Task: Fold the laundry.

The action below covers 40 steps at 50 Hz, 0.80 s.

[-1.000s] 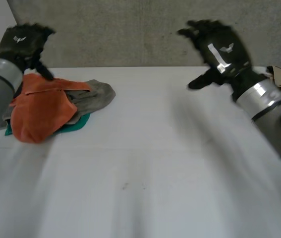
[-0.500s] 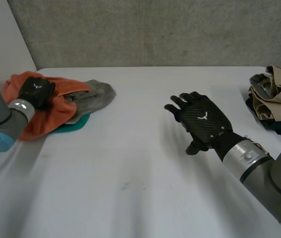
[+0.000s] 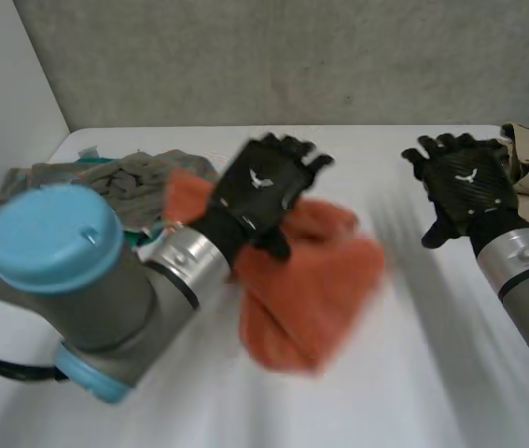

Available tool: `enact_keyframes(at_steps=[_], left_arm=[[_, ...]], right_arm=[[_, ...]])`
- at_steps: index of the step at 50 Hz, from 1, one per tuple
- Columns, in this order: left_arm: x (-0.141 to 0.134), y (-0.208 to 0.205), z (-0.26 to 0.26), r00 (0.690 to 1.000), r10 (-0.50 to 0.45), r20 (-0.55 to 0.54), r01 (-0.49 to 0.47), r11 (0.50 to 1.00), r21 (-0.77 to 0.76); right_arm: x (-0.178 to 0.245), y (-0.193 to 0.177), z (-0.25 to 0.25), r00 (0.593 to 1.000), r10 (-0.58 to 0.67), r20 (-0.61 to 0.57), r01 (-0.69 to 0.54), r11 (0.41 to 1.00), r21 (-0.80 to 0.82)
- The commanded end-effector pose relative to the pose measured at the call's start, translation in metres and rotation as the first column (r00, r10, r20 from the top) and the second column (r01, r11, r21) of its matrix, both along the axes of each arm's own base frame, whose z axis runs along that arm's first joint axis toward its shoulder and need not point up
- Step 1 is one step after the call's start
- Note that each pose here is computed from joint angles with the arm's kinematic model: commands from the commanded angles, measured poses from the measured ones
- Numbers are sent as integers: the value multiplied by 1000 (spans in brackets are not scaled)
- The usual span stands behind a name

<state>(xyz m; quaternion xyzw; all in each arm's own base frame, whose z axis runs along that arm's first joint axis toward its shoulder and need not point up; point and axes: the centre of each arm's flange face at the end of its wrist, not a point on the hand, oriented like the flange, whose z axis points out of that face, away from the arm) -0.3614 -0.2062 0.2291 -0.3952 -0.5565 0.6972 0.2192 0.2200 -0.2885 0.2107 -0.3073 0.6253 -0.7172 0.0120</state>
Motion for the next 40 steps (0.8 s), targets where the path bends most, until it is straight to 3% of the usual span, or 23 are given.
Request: enact_keyframes(at_steps=[1, 7, 12, 21, 30, 40], left_arm=[[1, -15, 5, 998, 55, -23, -56, 998, -11], [31, -53, 14, 976, 215, -36, -216, 976, -17], [45, -61, 3, 964, 264, 15, -264, 964, 36], [57, -61, -31, 947, 278, 161, -304, 938, 169], [56, -78, -70, 929, 277, 245, -328, 923, 203], [65, -87, -87, 907, 274, 319, -338, 926, 166]], right_arm=[[-6, -6, 3, 999, -47, 4, 47, 999, -9], [-6, -3, 2, 999, -42, -6, 42, 999, 34], [-2, 9, 1, 999, 15, -37, -8, 983, 183], [6, 23, 3, 994, 96, -54, -68, 920, 386], [36, 23, -20, 983, 161, -86, -113, 907, 405], [29, 40, -21, 986, 117, -117, -55, 899, 435]])
